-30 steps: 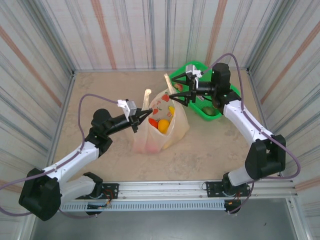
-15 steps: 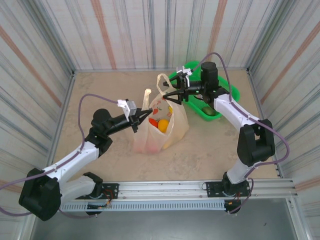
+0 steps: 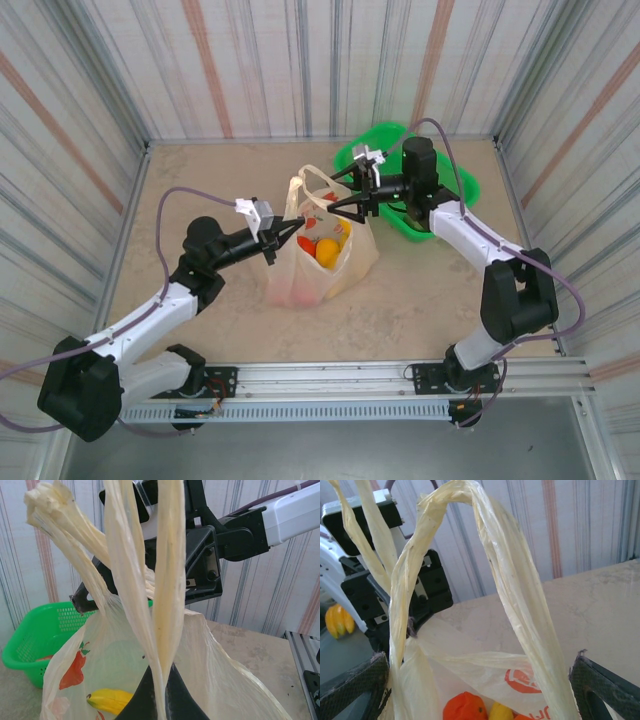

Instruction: Place the fake fruits into the plastic bag and tie a complex knot

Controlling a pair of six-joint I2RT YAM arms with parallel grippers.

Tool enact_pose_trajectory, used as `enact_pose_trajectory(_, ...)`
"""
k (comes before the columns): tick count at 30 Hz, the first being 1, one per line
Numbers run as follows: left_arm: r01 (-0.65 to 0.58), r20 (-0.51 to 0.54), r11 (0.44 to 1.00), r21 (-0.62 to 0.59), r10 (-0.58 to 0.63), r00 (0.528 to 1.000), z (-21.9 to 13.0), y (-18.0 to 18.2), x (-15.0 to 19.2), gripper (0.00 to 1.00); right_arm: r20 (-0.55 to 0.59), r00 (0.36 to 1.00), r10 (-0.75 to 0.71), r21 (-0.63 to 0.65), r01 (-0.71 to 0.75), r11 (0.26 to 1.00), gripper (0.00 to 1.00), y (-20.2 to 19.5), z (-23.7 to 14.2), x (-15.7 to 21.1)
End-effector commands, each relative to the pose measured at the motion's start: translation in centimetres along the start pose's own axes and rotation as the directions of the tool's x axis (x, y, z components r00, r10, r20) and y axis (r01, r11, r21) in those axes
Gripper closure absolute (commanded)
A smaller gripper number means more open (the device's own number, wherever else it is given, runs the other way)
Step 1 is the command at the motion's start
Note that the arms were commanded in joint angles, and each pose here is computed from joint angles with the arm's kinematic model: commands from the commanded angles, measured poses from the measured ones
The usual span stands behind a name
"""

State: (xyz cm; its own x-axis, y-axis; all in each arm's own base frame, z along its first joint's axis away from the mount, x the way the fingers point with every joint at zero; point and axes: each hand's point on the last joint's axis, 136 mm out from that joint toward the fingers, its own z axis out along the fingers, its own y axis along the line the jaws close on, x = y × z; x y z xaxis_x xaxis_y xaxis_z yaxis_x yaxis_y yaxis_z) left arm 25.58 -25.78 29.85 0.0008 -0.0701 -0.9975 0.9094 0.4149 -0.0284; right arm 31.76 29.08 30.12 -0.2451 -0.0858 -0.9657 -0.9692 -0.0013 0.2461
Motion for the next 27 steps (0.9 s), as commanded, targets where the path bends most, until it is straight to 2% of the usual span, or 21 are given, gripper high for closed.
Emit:
enact_pose_trajectory(1,-0.03,0.034,0.999,-0.01,0.03,0.999,-0.1,0.1,-1.8,1.0,0.019,0.999,-0.036,-0.001,0.036,0.999,0.04,0.8,0.0,-0.9)
enact_pose_trajectory(5,-0.031,0.032,1.0,-0.007,0.031,0.999,-0.2,0.0,-1.9,1.0,0.041,0.999,-0.036,-0.025,0.037,0.999,0.0,1.5,-0.2,-1.6)
enact_pose_trajectory(15,-0.041,0.032,0.999,-0.024,0.041,0.999,-0.3,0.2,-2.0,1.0,0.039,0.998,-0.041,-0.009,0.041,0.999,0.02,3.9,-0.9,-1.2)
enact_pose_trajectory(27,-0.034,0.028,0.999,-0.024,0.035,0.999,-0.3,0.2,-1.9,1.0,0.016,0.997,-0.073,0.069,0.071,0.995,0.12,-0.3,0.4,-0.8)
